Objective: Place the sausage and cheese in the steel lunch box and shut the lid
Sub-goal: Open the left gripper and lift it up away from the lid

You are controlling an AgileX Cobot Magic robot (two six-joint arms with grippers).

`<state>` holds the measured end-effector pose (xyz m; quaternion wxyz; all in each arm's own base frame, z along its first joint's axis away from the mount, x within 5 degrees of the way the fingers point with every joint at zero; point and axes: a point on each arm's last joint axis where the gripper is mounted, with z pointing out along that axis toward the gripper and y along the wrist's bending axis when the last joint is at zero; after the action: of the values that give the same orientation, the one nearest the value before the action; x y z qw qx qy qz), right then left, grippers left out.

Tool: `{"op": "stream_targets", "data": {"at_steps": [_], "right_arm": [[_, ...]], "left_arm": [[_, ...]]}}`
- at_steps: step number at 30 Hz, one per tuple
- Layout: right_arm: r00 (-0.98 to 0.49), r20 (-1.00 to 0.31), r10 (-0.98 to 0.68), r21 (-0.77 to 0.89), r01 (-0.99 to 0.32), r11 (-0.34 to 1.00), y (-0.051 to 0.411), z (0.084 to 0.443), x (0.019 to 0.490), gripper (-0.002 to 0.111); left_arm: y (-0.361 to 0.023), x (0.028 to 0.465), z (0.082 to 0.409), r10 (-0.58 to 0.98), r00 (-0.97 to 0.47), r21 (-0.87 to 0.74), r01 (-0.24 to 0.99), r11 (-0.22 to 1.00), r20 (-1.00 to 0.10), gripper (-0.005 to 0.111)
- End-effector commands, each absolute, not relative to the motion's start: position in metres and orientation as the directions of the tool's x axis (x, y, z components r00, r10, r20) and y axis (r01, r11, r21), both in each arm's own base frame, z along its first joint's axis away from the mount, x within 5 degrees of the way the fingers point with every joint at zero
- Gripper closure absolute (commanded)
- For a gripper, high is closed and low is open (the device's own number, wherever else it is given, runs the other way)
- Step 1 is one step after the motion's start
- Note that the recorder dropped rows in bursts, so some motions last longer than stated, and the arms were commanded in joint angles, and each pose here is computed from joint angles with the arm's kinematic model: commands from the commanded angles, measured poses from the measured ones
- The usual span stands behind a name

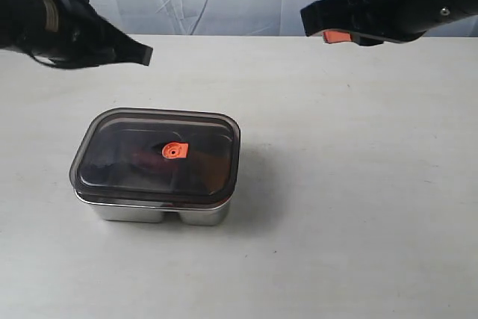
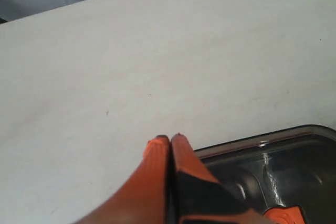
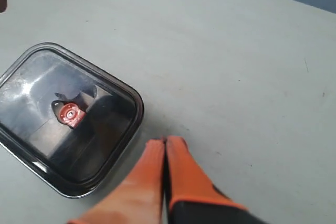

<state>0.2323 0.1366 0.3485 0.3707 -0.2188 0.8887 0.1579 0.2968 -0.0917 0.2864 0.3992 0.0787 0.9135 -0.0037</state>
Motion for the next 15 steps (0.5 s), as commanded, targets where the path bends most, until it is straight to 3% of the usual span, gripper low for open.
{"op": "stream_targets", "data": {"at_steps": [1, 5, 15], "right_arm": [[-0.656, -0.707, -0.262, 0.141, -0.495, 0.858, 0.140, 0.340, 0.240, 0.108], [-0.687, -0.677, -0.265, 0.160, -0.489, 0.858, 0.143, 0.332, 0.243, 0.108], [-0.708, -0.656, -0.262, 0.180, -0.484, 0.856, 0.145, 0.328, 0.244, 0.108]], "left_arm": [[-0.087, 0.317, 0.282, 0.095, -0.785, -0.019, 0.135, 0.991, -0.612, 0.106], [-0.089, 0.336, 0.274, 0.077, -0.851, -0.076, 0.136, 0.988, -0.519, 0.106], [-0.103, 0.384, 0.263, 0.087, -0.868, -0.077, 0.142, 0.987, -0.488, 0.107]]}}
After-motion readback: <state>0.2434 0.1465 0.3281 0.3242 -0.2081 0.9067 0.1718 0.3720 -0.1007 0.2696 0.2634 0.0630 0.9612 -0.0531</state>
